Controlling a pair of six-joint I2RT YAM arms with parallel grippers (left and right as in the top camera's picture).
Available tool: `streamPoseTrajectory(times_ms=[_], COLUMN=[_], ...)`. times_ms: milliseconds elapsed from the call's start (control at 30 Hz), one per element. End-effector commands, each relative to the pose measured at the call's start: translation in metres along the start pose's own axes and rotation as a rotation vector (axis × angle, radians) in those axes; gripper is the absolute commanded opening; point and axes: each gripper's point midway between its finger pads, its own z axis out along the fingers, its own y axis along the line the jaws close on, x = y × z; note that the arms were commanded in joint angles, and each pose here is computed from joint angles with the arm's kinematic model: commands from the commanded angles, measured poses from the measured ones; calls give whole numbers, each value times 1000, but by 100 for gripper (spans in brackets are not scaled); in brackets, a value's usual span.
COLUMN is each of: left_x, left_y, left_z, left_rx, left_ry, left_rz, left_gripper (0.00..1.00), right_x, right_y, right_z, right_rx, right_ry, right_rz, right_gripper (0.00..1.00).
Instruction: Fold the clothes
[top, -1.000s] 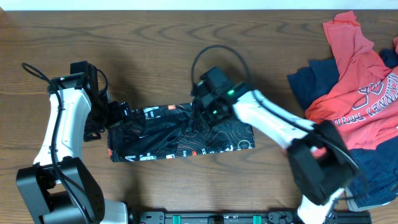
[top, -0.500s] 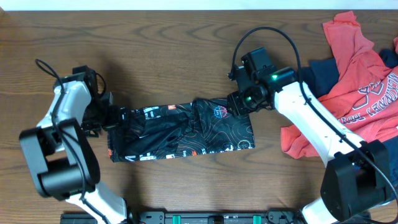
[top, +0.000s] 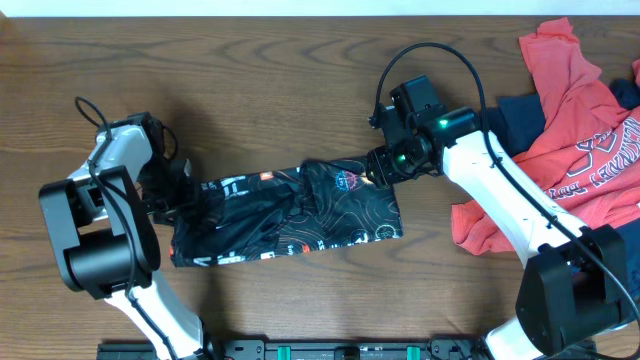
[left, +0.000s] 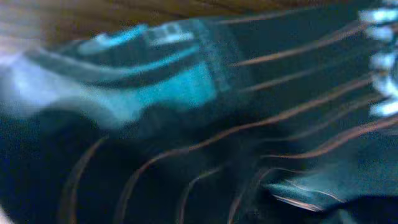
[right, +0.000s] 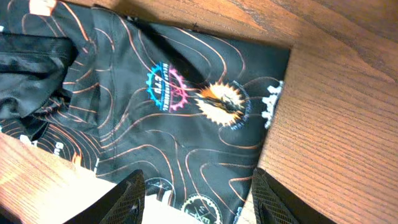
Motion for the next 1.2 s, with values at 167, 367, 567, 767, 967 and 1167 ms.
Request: streamPoseTrajectory(times_ms=[167,367,567,767,967,1167], left_x=[9,-5,-19,-12,5,24], left_y=[4,28,58,52,35,36], left_z=[9,-50,-110,-138,-126,-93], left_rx=[-6,-94,-145,-145,-108,-102], left_ry=[95,34,-73,-77,17,125], left_rz=[-24,-89,-208,-229,-208,-211], left_gripper=[19,19,19,16,51,72], right_x=[-3,-1,-2,1,4,6], right_y=[-11,-32,-62,-94,-99,-99], right_z=[-3,-7,-15,-24,-25,-25], right_rx=[45,107,137,163,166,166], right_ry=[-9,-2,-18,-26,-17,-10], right_rz=[23,58,133,218,235,236], right_gripper=[54,53,53,53,53,53])
